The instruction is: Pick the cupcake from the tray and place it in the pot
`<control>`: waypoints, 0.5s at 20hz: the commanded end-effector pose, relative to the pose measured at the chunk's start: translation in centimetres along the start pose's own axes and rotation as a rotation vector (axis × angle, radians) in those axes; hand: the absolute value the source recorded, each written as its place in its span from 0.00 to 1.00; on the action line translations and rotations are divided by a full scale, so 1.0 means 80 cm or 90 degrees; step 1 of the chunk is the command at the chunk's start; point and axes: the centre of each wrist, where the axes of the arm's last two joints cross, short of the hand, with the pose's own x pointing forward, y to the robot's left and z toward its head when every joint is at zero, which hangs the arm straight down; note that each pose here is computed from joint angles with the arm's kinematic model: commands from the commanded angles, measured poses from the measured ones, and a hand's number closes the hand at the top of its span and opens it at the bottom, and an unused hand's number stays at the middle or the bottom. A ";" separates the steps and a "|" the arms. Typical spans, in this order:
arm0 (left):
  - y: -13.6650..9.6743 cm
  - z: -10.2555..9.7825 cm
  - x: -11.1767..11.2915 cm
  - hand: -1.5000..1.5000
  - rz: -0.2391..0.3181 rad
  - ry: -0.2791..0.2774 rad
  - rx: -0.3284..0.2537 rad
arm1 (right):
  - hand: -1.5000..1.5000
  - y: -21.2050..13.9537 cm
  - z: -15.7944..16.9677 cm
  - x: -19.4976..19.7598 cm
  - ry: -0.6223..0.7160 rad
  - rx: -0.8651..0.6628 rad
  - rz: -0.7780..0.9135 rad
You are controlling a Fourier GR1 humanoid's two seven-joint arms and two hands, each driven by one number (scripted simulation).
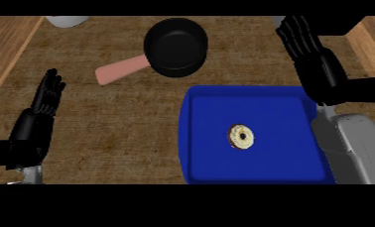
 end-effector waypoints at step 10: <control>-0.013 -0.054 0.060 0.50 0.113 0.036 -0.010 | 0.00 -0.073 0.028 -0.090 0.011 0.120 0.282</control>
